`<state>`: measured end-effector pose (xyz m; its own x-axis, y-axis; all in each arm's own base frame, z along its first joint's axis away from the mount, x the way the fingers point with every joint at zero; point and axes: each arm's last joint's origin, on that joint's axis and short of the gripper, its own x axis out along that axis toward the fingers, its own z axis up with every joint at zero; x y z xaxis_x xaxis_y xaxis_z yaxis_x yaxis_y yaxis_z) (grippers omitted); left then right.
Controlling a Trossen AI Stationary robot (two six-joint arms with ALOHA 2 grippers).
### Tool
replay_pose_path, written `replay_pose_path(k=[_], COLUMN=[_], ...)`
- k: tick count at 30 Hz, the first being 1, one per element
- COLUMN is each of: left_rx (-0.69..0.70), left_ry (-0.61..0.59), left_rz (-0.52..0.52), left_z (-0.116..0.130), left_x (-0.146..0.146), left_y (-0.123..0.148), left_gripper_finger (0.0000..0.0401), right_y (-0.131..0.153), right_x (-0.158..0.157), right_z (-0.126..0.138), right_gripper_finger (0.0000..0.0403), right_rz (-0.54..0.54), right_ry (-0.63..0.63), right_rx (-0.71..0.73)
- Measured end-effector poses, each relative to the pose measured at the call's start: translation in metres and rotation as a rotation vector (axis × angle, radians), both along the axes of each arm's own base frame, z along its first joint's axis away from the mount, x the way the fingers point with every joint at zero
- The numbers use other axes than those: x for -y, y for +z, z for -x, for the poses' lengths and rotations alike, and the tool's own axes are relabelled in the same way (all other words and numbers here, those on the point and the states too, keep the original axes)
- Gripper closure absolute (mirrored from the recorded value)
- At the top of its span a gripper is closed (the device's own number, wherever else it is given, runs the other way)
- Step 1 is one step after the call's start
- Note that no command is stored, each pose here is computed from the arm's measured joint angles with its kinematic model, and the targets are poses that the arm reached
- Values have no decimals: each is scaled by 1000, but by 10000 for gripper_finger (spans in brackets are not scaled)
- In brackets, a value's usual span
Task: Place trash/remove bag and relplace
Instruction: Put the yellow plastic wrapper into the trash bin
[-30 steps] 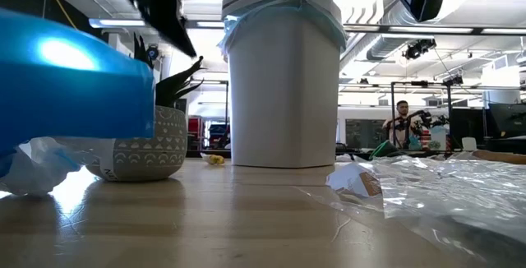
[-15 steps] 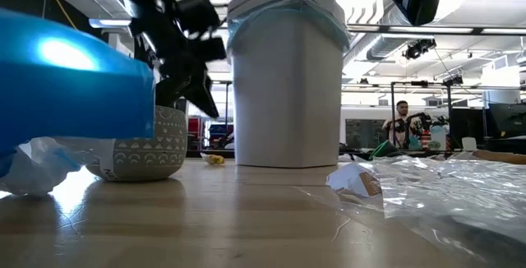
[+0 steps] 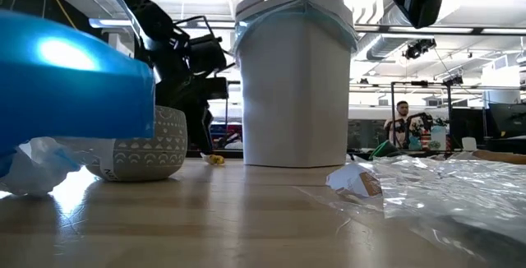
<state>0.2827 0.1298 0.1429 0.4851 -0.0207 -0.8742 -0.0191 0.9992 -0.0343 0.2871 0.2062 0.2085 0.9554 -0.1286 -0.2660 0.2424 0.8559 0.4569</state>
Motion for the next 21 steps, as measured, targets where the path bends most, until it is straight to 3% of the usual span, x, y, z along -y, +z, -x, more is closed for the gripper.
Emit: replay_pose_path(k=[10, 21], left_rx=[67, -6], left_ry=[-21, 49], left_rz=[-43, -11], left_z=[-6, -8], left_x=[-3, -7], left_y=[3, -19], left_gripper_finger=[238, 238], right_y=[-2, -2], right_x=[4, 6], right_z=[-3, -4], right_gripper_finger=[313, 313], right_rz=[-14, -29], right_ry=[-18, -23], right_rx=[-11, -10])
